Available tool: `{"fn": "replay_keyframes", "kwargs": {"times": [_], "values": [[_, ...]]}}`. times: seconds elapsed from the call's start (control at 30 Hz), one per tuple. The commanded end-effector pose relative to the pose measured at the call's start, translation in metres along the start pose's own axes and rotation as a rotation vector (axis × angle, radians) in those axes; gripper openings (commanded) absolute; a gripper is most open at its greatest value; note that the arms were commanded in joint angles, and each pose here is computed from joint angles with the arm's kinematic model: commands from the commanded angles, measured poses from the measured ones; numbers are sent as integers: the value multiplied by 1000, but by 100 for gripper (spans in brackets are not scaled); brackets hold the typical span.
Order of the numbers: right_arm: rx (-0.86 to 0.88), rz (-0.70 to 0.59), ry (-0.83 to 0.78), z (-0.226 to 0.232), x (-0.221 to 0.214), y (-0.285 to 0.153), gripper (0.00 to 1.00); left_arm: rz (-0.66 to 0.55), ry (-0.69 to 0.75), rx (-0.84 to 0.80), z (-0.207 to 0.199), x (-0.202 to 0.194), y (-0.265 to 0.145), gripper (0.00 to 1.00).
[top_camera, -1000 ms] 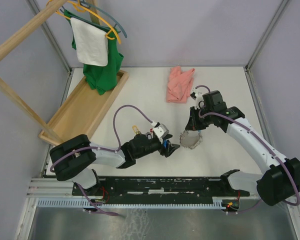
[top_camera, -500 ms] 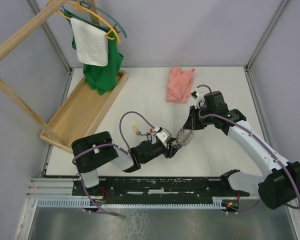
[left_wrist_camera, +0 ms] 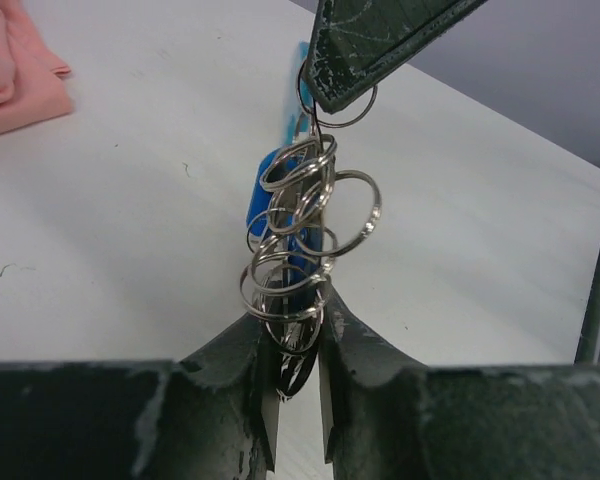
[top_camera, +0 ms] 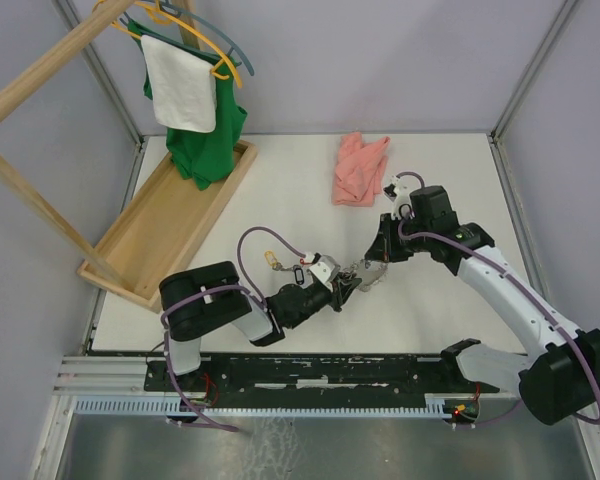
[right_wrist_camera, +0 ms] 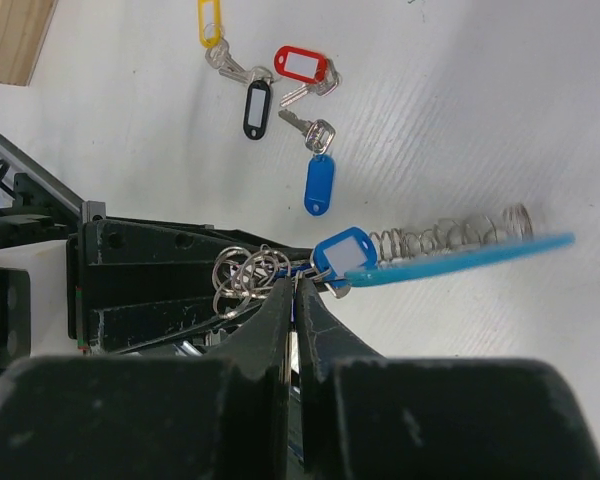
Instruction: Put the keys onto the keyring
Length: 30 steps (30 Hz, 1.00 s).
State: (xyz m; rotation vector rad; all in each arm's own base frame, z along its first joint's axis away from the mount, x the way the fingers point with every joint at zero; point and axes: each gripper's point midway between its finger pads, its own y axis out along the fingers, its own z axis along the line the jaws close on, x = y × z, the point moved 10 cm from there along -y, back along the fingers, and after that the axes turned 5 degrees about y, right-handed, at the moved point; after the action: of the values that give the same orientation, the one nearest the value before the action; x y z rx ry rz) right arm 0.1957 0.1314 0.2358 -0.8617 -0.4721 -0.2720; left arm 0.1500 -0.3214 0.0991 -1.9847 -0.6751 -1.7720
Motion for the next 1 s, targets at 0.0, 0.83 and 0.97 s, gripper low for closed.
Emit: {"fn": "replay_keyframes", "kwargs": {"times": [0.0, 0.83, 0.97], "values": [[39, -41, -26, 7, 3, -7, 9, -107, 9, 39, 2, 20, -1, 22], [193, -289, -400, 20, -8, -49, 66, 232, 683, -74, 21, 92, -36, 3], [170, -328, -391, 23, -1, -53, 66, 219, 816, -100, 23, 105, -35, 3]]}}
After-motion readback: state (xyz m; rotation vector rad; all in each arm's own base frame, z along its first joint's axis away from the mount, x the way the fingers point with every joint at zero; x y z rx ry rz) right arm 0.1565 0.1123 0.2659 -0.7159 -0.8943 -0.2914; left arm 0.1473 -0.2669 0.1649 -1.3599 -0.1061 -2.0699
